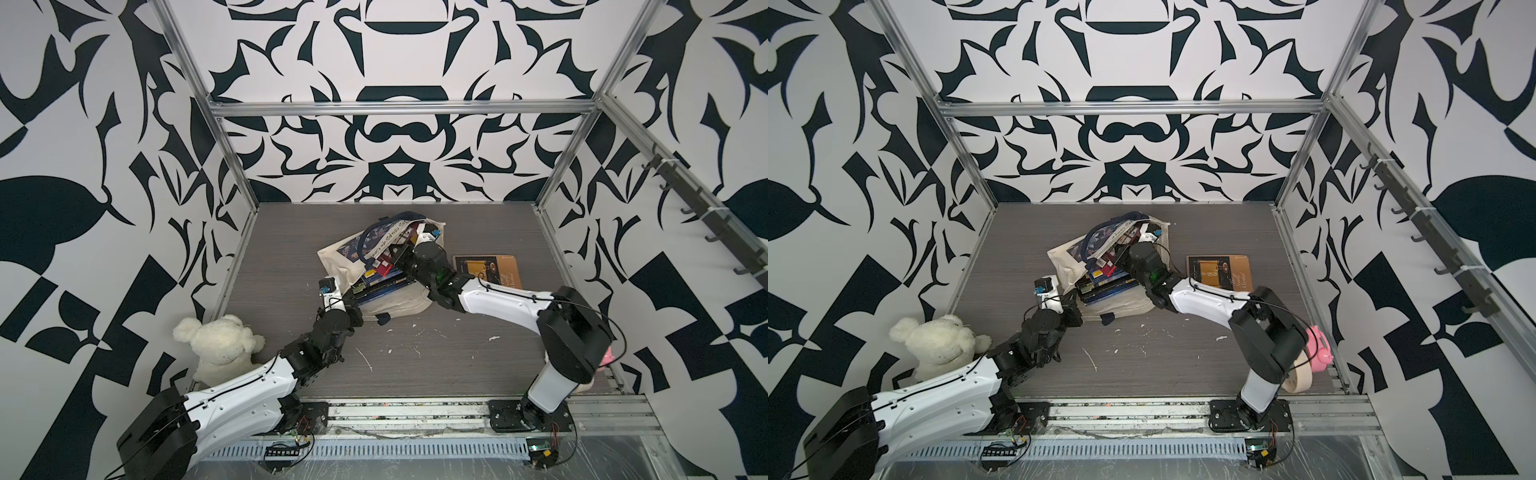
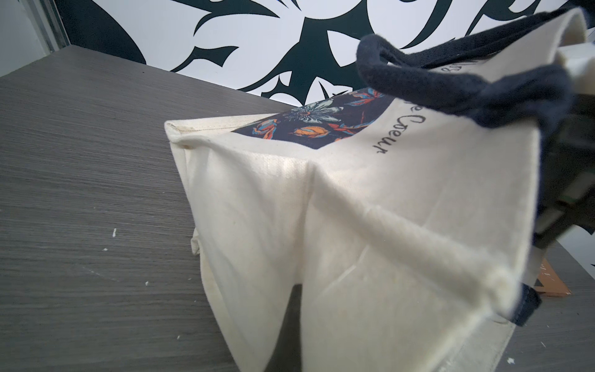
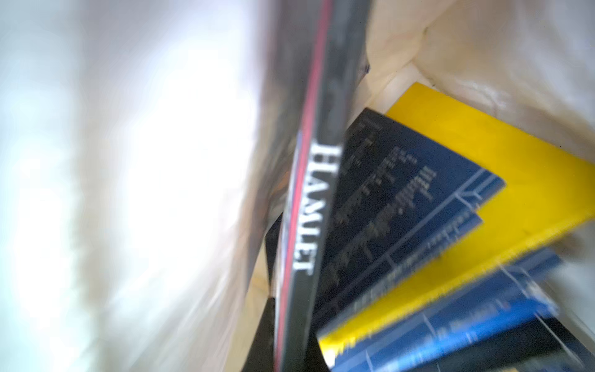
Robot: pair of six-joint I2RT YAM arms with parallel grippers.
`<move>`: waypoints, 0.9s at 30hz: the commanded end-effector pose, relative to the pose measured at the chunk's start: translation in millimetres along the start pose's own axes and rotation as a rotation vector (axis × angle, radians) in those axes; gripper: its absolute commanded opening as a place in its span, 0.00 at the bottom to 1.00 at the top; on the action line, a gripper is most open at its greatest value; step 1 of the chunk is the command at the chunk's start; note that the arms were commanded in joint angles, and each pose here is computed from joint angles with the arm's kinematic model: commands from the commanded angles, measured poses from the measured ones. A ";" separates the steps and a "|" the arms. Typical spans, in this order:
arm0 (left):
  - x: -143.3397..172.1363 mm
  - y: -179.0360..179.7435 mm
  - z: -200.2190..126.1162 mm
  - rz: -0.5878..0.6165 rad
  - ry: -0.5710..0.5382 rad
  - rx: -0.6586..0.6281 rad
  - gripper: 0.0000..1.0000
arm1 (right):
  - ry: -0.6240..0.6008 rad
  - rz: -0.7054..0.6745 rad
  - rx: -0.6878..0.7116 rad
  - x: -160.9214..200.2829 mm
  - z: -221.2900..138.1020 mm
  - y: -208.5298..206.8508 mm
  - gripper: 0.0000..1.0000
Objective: Take out the books from the canvas bag
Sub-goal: Pick up the book from the canvas bag.
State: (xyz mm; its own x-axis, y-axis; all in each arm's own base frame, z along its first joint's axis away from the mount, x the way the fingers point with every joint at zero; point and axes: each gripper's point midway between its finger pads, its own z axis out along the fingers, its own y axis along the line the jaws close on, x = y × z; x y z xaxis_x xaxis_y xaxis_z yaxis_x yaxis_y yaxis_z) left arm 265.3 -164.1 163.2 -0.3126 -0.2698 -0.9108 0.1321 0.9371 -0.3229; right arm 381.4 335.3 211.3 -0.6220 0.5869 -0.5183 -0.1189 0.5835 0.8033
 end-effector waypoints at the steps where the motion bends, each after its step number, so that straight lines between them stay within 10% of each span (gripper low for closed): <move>1: -9.0 -0.4 -3.6 -0.033 -0.039 0.009 0.00 | 0.030 -0.106 -0.092 -2.9 -27.9 26.1 0.00; 12: -9.4 1.8 -4.2 -0.034 -0.041 -0.001 0.00 | 0.070 -0.326 -0.178 -5.3 -114.0 38.9 0.00; 27: -13.2 0.7 -7.2 -0.030 -0.062 0.021 0.00 | -0.309 -0.329 -0.103 -78.0 -216.7 22.4 0.00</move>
State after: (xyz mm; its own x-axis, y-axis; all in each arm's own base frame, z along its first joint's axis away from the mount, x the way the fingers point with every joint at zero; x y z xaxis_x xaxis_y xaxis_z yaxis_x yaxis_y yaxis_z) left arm 261.8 -157.7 160.4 -0.3069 -0.2740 -0.9114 0.1239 0.9380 -0.3237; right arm 255.2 214.5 315.4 -0.4150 0.4477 -0.7921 -0.4272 0.6728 0.6041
